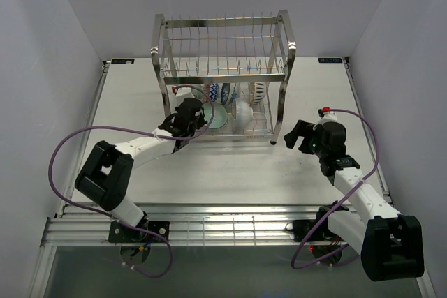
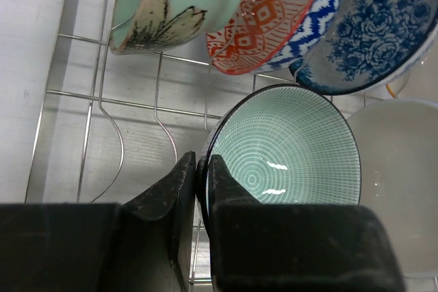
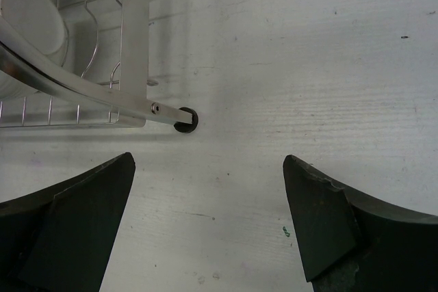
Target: Unload the bowls from the dish rack
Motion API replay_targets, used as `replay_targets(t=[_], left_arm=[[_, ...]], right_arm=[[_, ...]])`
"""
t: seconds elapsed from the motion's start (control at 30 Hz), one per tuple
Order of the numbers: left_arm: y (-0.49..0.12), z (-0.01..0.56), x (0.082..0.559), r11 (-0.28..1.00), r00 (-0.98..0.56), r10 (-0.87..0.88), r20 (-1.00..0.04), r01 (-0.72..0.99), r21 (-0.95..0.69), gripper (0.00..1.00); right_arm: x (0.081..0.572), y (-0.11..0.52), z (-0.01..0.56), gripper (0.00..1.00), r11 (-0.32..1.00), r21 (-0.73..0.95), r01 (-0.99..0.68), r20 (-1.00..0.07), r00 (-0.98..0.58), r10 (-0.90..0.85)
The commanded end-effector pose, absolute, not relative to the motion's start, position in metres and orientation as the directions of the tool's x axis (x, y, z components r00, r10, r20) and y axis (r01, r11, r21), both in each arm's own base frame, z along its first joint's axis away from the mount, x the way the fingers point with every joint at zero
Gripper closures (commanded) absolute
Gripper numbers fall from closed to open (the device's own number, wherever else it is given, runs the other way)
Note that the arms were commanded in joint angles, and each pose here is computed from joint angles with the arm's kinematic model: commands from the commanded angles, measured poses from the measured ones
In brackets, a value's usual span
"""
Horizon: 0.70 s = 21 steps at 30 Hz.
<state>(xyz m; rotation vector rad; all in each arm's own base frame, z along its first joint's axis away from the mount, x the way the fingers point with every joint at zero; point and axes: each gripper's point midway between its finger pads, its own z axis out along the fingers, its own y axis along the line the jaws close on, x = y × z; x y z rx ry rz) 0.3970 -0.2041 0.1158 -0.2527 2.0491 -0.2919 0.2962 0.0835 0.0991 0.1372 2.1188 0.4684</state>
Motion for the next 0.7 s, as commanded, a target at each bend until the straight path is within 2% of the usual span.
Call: replay_targets(t=[0.0, 0.1, 0.13, 0.37, 0.67], left_arm=[[-0.215, 0.105, 0.388, 0.945, -0.527, -0.292, -0.798, -0.029, -0.327, 0.88], [-0.212, 0.113, 0.384, 0.943, -0.518, -0.295, -0.803, -0.025, -0.331, 0.99], [-0.211, 0.115, 0.384, 0.943, -0.516, -0.297, -0.804, -0.026, -0.332, 1.00], [-0.212, 0.135, 0.372, 0.920, -0.510, -0.336, -0.792, 0.001, -0.392, 1.00], [-0.226, 0.155, 0.341, 0.870, -0.574, -0.352, -0.739, 0.092, -0.485, 1.00]], right_arm=[[0.301, 0.084, 0.106, 0.05, 0.924, 0.370, -0.101, -0.800, -0.540, 0.261], [0.302, 0.084, 0.107, 0.05, 0.924, 0.370, -0.102, -0.801, -0.538, 0.261], [0.301, 0.084, 0.107, 0.05, 0.924, 0.370, -0.102, -0.801, -0.538, 0.261], [0.300, 0.084, 0.114, 0.05, 0.924, 0.369, -0.103, -0.807, -0.529, 0.263], [0.296, 0.076, 0.140, 0.04, 0.929, 0.364, -0.069, -0.824, -0.489, 0.286]])
